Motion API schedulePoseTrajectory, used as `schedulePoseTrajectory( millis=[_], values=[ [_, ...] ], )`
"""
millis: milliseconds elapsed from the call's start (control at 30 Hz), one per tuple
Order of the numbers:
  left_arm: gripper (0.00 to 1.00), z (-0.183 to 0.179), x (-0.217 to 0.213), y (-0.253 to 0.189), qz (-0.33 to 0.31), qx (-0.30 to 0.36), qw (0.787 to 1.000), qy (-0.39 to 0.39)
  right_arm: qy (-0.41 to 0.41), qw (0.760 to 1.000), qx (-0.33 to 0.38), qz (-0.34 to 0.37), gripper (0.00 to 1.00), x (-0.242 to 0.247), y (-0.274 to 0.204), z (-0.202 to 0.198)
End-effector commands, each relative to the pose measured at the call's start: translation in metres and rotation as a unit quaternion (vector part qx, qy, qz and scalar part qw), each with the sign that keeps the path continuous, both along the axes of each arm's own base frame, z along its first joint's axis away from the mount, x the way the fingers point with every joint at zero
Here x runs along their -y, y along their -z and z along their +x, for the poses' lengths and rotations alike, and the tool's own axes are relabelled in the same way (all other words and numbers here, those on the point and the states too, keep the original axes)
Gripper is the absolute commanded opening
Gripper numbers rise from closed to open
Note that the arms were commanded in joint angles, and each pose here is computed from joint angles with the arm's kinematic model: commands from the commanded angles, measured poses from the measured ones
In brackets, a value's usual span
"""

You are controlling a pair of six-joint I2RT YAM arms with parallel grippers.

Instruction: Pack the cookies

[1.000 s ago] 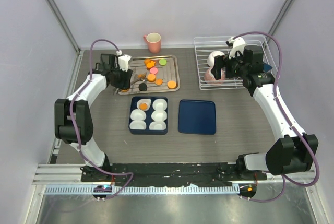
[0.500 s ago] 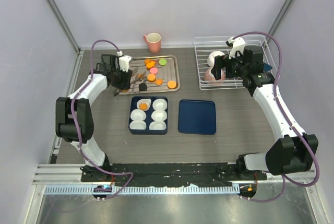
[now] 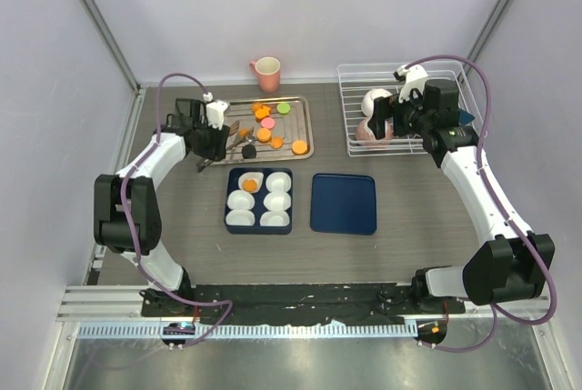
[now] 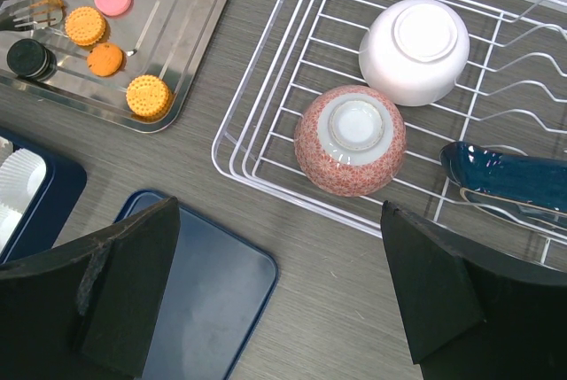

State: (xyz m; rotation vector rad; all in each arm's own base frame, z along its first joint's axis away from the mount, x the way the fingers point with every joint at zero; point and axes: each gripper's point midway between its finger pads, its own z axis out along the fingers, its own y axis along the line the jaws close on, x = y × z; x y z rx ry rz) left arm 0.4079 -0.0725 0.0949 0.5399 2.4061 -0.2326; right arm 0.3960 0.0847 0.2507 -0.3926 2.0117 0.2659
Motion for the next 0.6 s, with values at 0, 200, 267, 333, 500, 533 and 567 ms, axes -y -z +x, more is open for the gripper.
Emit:
schedulePoseTrajectory(
  millis=[0, 200, 267, 333, 500, 533, 567],
  values=[
    [0.46, 0.011, 0.003, -0.021, -0.003, 0.041, 0.999, 0.003, 0.001, 1.000, 0.024, -0.005, 1.00, 0.001, -0.012, 0.004],
    [0.37, 0.012, 0.005, -0.023, -0.010, 0.041, 0.999, 0.005, 0.003, 1.000, 0.024, -0.007, 1.00, 0.001, -0.011, 0.005],
    [0.34, 0.010, 0.005, -0.027, -0.011, 0.044, 0.999, 0.005, 0.004, 1.000, 0.023, -0.008, 1.00, 0.002, -0.010, 0.006],
    [0.31, 0.009, 0.005, -0.032, -0.012, 0.050, 0.999, 0.006, 0.003, 1.000, 0.021, -0.007, 1.00, 0.002, -0.009, 0.006],
    [0.24, 0.007, 0.007, -0.061, -0.023, 0.079, 0.997, 0.004, 0.003, 1.000, 0.024, -0.007, 1.00, 0.002, -0.011, 0.005],
    [0.23, 0.006, 0.008, -0.066, -0.025, 0.084, 0.996, 0.004, 0.003, 1.000, 0.024, -0.007, 1.00, 0.002, -0.011, 0.005],
    [0.22, 0.006, 0.008, -0.071, -0.027, 0.090, 0.996, 0.004, 0.002, 1.000, 0.024, -0.007, 1.00, 0.001, -0.011, 0.005]
  ],
)
